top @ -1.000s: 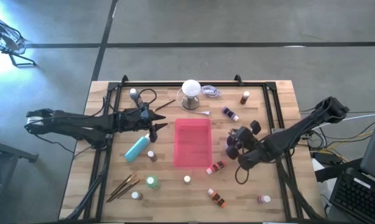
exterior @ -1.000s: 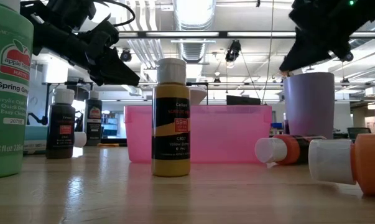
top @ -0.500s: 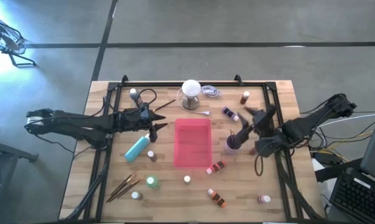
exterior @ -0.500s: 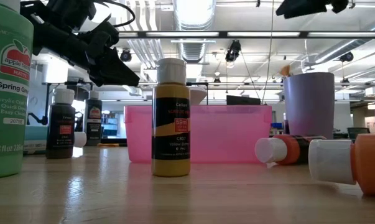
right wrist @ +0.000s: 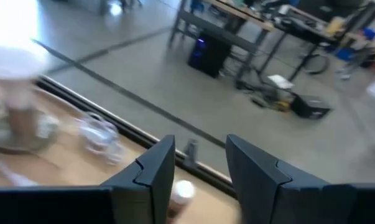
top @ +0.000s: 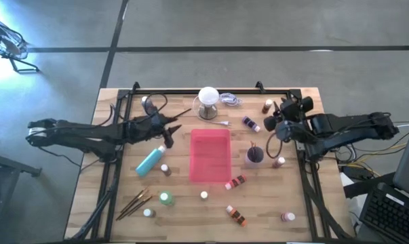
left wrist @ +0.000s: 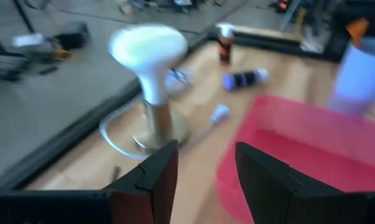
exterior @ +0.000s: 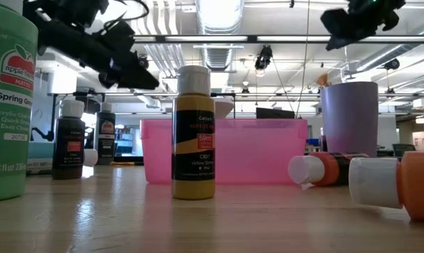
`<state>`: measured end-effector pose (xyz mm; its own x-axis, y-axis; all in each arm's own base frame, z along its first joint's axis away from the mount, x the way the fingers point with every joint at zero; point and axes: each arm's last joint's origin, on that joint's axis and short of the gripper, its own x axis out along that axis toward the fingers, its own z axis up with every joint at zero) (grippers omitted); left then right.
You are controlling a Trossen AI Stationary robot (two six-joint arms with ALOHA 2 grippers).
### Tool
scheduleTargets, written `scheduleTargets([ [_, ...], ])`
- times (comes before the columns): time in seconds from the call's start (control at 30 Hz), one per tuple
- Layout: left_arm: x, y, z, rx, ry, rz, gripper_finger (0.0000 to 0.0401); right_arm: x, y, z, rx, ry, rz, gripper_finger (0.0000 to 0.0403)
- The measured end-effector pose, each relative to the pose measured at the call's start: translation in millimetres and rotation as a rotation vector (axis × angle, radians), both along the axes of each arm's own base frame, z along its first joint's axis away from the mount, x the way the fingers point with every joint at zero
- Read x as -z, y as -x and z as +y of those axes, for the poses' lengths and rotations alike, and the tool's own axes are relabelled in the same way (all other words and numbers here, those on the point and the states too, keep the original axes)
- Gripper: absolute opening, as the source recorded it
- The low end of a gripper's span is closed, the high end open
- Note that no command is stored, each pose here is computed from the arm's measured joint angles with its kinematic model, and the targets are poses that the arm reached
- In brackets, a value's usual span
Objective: Pick & Place Paint Supplies
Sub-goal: Put the large blue paint bottle into the red bin
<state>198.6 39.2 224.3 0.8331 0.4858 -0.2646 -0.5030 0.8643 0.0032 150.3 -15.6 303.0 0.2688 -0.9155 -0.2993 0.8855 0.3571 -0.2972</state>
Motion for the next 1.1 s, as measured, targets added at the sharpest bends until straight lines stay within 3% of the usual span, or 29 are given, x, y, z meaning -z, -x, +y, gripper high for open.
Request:
scheduleTargets([
  [0.23,-24.4,-4.5,1.5,-0.025,-0.024,0.028,0.0165,14.6,6.6,-22.4,0.118,0.016,0.125,0.0129],
  [0.3,-32.7,-4.4,2.3,-0.057,-0.028,0.073,0.0165,16.4,2.9,-26.4,0.096,-0.022,0.119,0.0127],
  [0.37,-42.1,-3.3,3.9,-0.120,-0.046,0.114,0.0165,17.4,-6.5,-29.0,-0.003,-0.087,0.106,0.0125],
  [0.47,-54.6,0.4,6.3,-0.225,-0.082,0.183,0.0165,15.4,-26.4,-31.4,-0.256,-0.142,0.072,0.0123],
  [0.53,-63.0,2.8,7.1,-0.266,-0.098,0.220,0.0165,9.5,-38.2,-34.5,-0.405,-0.116,0.040,0.0123],
  [0.6,-71.2,5.3,7.0,-0.282,-0.096,0.248,0.0165,3.2,-45.8,-40.3,-0.461,-0.062,0.003,0.0126],
  [0.73,-84.9,12.0,6.2,-0.311,-0.040,0.273,0.0165,-0.9,-49.8,-59.2,-0.411,-0.007,-0.035,0.0133],
  [1.1,-104.2,38.6,6.4,-0.577,0.012,0.320,0.0165,45.4,-43.9,-124.6,-0.410,-0.187,-0.076,0.0156],
])
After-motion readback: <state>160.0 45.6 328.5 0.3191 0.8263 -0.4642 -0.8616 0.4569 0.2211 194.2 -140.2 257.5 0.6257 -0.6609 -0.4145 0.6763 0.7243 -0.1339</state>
